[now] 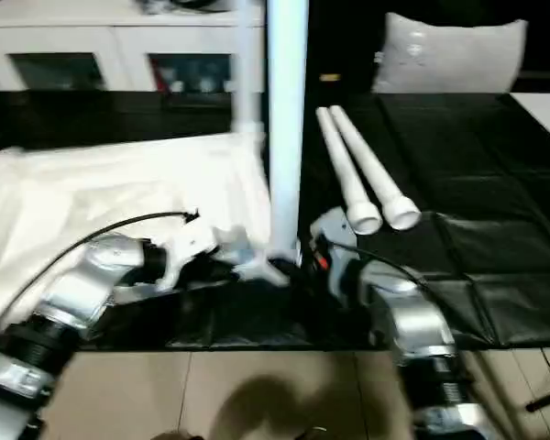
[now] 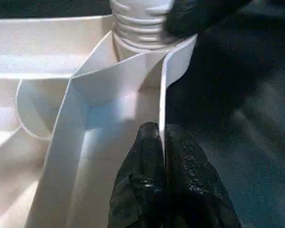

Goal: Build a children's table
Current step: Rotate leg to tighten

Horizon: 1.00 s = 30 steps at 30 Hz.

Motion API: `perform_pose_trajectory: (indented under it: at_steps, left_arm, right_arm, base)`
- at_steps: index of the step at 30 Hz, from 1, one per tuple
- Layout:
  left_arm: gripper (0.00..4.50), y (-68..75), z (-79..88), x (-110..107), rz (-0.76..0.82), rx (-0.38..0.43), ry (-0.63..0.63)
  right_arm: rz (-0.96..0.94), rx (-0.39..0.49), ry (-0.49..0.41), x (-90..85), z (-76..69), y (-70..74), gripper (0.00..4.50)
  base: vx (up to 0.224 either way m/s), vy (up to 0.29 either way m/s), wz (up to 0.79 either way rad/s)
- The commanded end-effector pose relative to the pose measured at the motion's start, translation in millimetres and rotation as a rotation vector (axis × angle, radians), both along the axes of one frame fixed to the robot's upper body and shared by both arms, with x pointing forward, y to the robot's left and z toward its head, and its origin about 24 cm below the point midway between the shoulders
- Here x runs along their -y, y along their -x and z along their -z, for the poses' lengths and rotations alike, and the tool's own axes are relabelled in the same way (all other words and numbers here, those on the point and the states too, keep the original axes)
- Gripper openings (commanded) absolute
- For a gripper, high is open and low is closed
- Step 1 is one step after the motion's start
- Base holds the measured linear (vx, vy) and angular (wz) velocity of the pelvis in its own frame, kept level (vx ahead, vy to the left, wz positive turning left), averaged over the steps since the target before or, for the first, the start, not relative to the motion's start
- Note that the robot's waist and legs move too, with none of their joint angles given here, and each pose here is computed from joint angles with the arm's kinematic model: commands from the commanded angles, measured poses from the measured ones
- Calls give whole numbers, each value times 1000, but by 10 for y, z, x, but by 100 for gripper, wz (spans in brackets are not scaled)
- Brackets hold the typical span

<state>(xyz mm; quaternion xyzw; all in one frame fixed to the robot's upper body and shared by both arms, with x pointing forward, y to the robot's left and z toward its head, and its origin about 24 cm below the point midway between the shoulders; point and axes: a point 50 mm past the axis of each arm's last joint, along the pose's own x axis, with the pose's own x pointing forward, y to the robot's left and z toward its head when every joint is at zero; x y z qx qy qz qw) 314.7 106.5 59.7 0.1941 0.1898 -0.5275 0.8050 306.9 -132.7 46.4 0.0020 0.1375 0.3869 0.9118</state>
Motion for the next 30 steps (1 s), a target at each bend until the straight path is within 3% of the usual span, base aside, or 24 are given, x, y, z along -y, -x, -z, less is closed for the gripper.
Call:
perform_pose_trajectory:
  at_steps: [1,4,6,8,17,24,30]
  left_arm:
    - [0,-41,-176,312,-60,89,99]
    - [0,-65,-196,486,-147,109,130]
    - [0,-65,-206,526,-165,123,128]
    - [0,-66,-212,527,-176,126,122]
    - [0,-90,-183,279,-140,155,47]
    - [0,-32,-129,38,60,145,-21]
    - [0,104,-89,-100,300,97,-85]
  right_arm:
    - [-55,-24,-52,-464,14,-3,272]
    - [102,-18,-16,-527,27,-125,272]
    - [97,3,-27,-573,-4,-136,272]
    - [89,28,-27,-573,-28,-131,328]
    - [-25,86,-33,-318,-70,-38,409]
    - [-217,107,28,101,-165,54,445]
    - [-409,53,98,244,-213,132,445]
  base:
    - [0,0,0]
    - [0,0,0]
    - [0,0,0]
    - [0,0,0]
    - [0,0,0]
    - [0,0,0]
    - [0,0,0]
